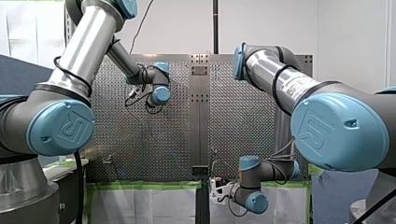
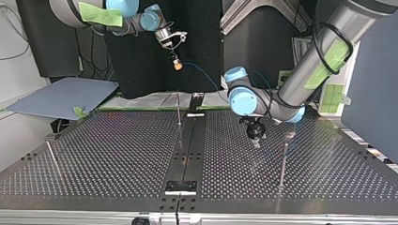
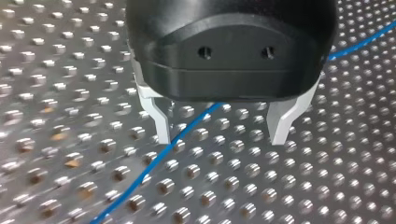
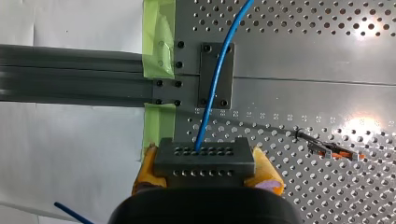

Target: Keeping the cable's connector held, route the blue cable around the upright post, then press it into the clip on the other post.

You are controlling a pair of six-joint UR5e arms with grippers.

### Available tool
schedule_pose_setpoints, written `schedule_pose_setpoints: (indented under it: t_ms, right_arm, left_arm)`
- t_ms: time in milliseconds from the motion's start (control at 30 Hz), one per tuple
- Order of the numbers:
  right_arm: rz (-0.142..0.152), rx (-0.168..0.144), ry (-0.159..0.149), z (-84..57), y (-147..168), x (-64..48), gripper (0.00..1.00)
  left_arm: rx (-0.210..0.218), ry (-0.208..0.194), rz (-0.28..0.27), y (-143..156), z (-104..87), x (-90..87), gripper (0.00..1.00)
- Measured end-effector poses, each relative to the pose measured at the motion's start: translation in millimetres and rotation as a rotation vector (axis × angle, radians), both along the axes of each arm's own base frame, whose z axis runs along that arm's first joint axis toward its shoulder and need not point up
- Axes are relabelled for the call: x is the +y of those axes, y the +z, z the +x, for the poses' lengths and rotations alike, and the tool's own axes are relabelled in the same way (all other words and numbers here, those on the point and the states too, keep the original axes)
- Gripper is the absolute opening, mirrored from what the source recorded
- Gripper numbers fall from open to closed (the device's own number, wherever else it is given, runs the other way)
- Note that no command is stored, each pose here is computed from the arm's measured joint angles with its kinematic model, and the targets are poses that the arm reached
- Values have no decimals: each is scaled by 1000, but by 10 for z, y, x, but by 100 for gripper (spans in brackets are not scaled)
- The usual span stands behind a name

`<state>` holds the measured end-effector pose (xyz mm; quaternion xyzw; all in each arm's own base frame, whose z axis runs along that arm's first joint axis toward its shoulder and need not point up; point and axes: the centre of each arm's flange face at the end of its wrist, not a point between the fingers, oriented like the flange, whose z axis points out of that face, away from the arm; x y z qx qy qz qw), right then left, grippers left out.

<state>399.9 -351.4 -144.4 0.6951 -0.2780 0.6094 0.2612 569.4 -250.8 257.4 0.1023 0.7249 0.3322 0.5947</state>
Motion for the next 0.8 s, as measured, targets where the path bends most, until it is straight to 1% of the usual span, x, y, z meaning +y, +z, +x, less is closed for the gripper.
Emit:
schedule_pose_setpoints:
  t_ms: [167,233,333,533,800]
  right_arm:
    - [0,0,1,3,1,4,0]
    - [0,0,2,5,-1,8,0]
    - [0,0,2,6,-1,8,0]
    - [1,1,0,4,-2,8,0]
    - [1,1,-2,3,-3,8,0]
  left_arm:
    - [42,1,15,-269,19,-32,99]
    - [59,9,22,-380,27,-28,99]
    - [71,23,29,-460,31,-15,99]
    - [78,53,41,-488,32,29,99]
    - [77,74,45,-489,14,33,99]
